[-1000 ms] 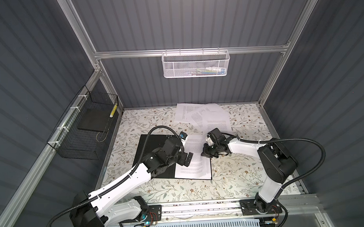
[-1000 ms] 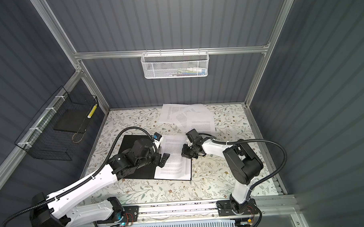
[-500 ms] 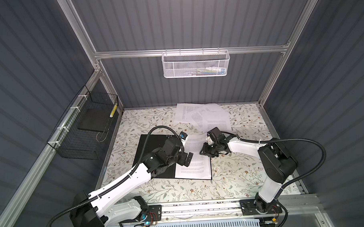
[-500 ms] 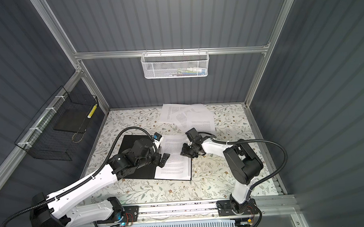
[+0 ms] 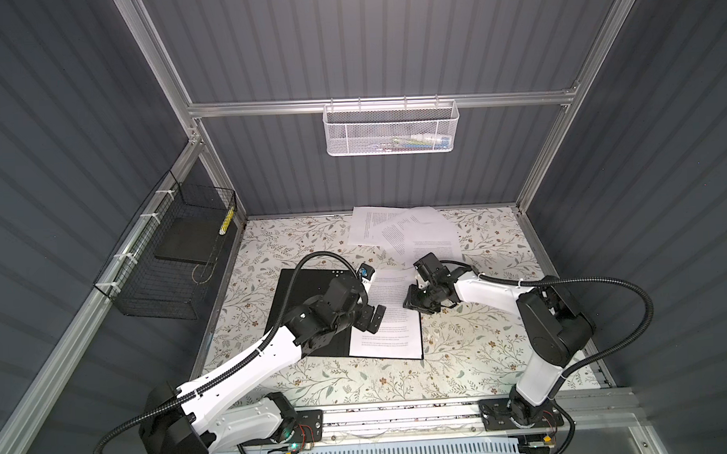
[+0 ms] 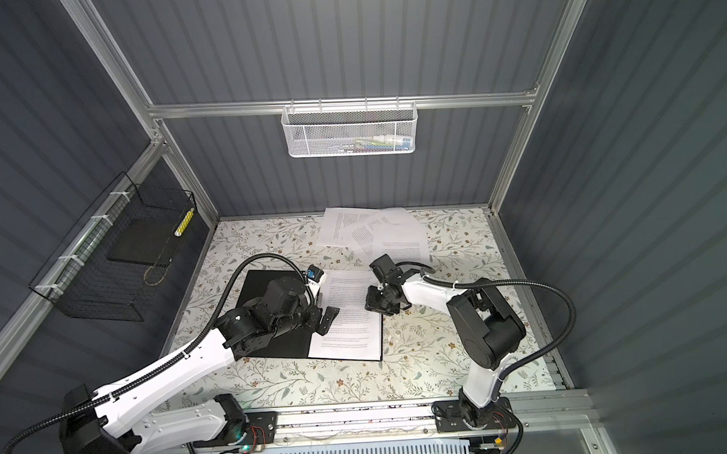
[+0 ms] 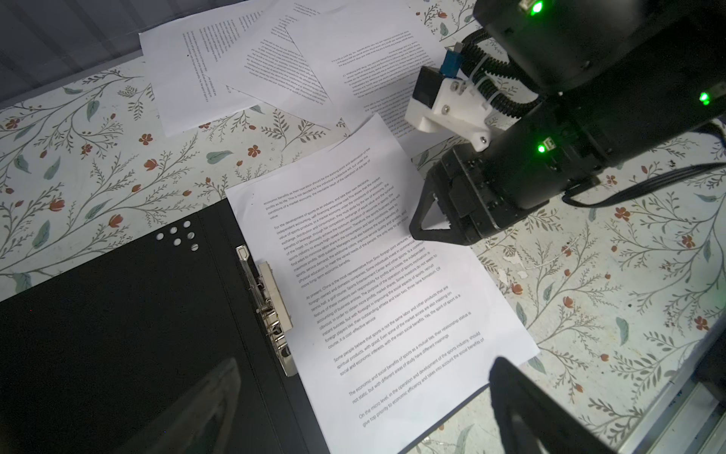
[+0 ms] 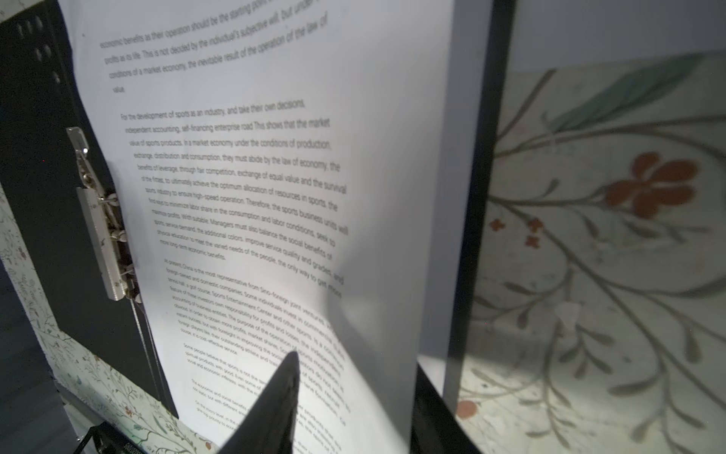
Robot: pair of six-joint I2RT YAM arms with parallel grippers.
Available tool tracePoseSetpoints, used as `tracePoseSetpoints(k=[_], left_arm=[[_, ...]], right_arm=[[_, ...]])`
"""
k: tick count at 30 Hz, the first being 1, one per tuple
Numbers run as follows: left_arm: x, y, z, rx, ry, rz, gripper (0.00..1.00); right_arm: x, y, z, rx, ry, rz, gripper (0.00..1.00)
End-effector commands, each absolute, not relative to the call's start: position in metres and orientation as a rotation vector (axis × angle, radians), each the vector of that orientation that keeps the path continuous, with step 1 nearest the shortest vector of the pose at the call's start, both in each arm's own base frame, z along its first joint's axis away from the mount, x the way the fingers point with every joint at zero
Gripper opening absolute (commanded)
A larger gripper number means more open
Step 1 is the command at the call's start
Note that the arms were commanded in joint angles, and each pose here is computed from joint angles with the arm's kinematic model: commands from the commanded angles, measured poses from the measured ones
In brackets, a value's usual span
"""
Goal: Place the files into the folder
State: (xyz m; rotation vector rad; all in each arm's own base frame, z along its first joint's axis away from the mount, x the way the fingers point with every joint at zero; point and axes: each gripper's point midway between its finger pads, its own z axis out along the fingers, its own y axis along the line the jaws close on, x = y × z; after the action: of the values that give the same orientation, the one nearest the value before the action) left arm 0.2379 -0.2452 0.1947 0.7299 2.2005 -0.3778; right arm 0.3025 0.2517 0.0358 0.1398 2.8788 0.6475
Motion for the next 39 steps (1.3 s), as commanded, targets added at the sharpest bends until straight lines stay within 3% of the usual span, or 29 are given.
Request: tracePoseSetpoints(k=[1, 15, 16, 17, 18, 30, 39], left_arm=[[0.238, -0.245, 0.197, 0.746, 2.194, -0.384, 1.0], [0.238, -0.245, 0.199, 0.743, 2.187, -0.388, 1.0], [0.238, -0.245, 0.199, 0.744, 2.188, -0.387, 1.0], [0.238, -0.245, 0.2, 0.743, 2.185, -0.389, 1.0], [0.238, -0.245, 0.201, 0.742, 2.183, -0.392, 1.0], [0.237, -0.244, 0.2, 0.749, 2.184, -0.383, 1.0], [0.238, -0.245, 0.2, 0.75, 2.186, -0.384, 1.0]], right_arm=[[0.304, 0.247, 0.039, 0.119, 2.88, 0.586, 0.45], [0.328, 0.221, 0.068, 0.141, 2.814, 0.557, 0.67], [0.336, 0.217, 0.074, 0.15, 2.79, 0.561, 0.71], [0.343, 0.213, 0.078, 0.152, 2.769, 0.551, 0.96], [0.353, 0.208, 0.08, 0.167, 2.753, 0.535, 0.99], [0.442, 0.178, 0.066, 0.388, 2.725, 0.626, 0.99], [0.452, 0.185, 0.044, 0.483, 2.767, 0.653, 0.99]])
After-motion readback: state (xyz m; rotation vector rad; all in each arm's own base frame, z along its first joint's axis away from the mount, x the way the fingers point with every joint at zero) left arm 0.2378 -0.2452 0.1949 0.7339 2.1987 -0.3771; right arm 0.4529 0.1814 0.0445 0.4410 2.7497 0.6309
